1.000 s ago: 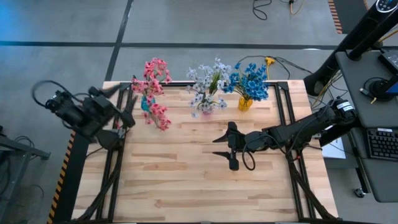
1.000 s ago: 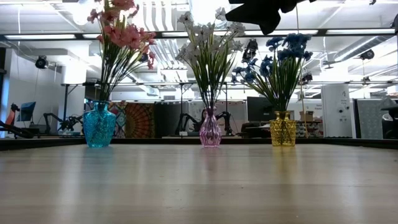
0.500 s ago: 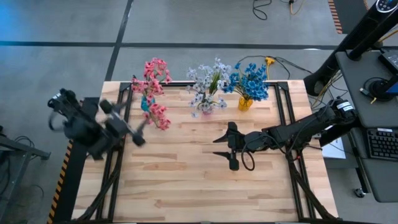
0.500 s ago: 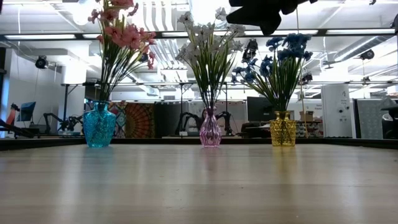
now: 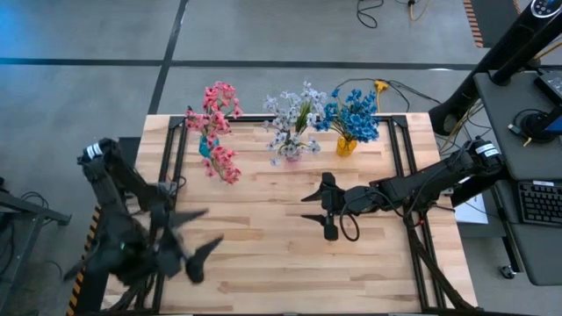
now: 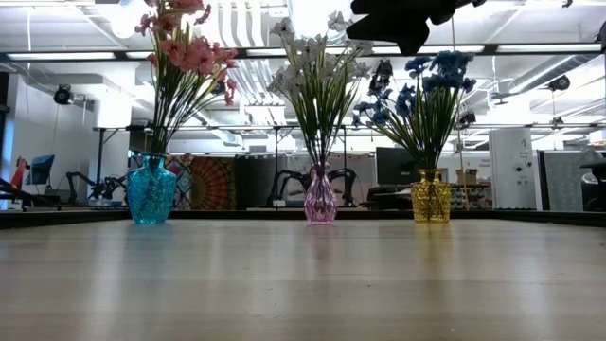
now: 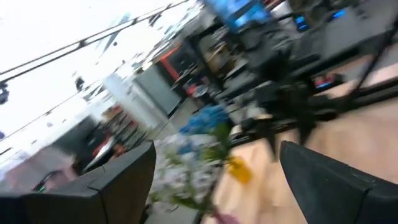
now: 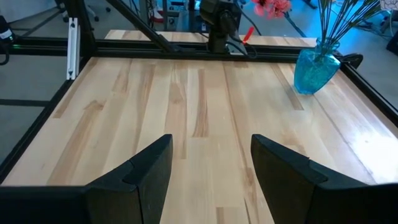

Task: Sort flowers into vase by color
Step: Put the pink flowers into the blue vase

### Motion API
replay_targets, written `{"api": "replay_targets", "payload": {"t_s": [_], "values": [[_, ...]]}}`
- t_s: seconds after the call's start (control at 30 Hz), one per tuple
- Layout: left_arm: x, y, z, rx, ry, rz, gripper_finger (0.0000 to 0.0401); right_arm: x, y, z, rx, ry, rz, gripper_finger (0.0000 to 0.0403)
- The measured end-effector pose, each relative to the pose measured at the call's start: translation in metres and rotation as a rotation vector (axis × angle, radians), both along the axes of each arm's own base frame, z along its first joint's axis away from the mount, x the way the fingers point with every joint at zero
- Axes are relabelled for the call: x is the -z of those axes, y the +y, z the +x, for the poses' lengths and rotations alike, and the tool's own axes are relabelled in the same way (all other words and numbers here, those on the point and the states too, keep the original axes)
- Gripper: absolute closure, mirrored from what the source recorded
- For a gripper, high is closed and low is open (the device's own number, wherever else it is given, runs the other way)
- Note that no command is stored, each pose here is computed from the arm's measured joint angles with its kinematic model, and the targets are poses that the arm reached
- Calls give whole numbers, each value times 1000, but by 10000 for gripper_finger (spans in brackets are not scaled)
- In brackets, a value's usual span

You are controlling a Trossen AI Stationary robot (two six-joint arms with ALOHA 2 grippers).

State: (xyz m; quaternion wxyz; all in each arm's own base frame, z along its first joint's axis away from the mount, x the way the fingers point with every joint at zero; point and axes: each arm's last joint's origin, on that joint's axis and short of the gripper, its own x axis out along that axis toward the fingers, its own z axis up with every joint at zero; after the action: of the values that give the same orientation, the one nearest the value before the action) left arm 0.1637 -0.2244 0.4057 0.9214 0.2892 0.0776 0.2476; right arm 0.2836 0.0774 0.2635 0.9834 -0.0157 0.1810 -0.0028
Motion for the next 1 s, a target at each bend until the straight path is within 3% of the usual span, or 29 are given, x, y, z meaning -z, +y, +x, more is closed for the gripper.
{"api": "replay_targets", "payload": {"t_s": [0.13,0.33,0.43,0.53,0.7,0.87,1.0], "values": [[20,-25,-14,84,-36,-68,79,0,0,0,-2,0,-2,193],[75,-45,-20,135,-91,-184,79,0,1,0,-23,3,18,193],[101,-51,-20,160,-90,-190,79,0,2,0,-47,10,39,193],[114,-43,-2,196,-97,-228,82,0,2,0,-48,10,43,193],[134,-16,49,459,13,-249,95,2,2,-1,-46,22,44,193],[144,7,71,444,86,-280,119,8,1,-3,-41,90,31,193],[164,25,73,234,150,-312,146,9,0,-4,-38,99,27,193]]}}
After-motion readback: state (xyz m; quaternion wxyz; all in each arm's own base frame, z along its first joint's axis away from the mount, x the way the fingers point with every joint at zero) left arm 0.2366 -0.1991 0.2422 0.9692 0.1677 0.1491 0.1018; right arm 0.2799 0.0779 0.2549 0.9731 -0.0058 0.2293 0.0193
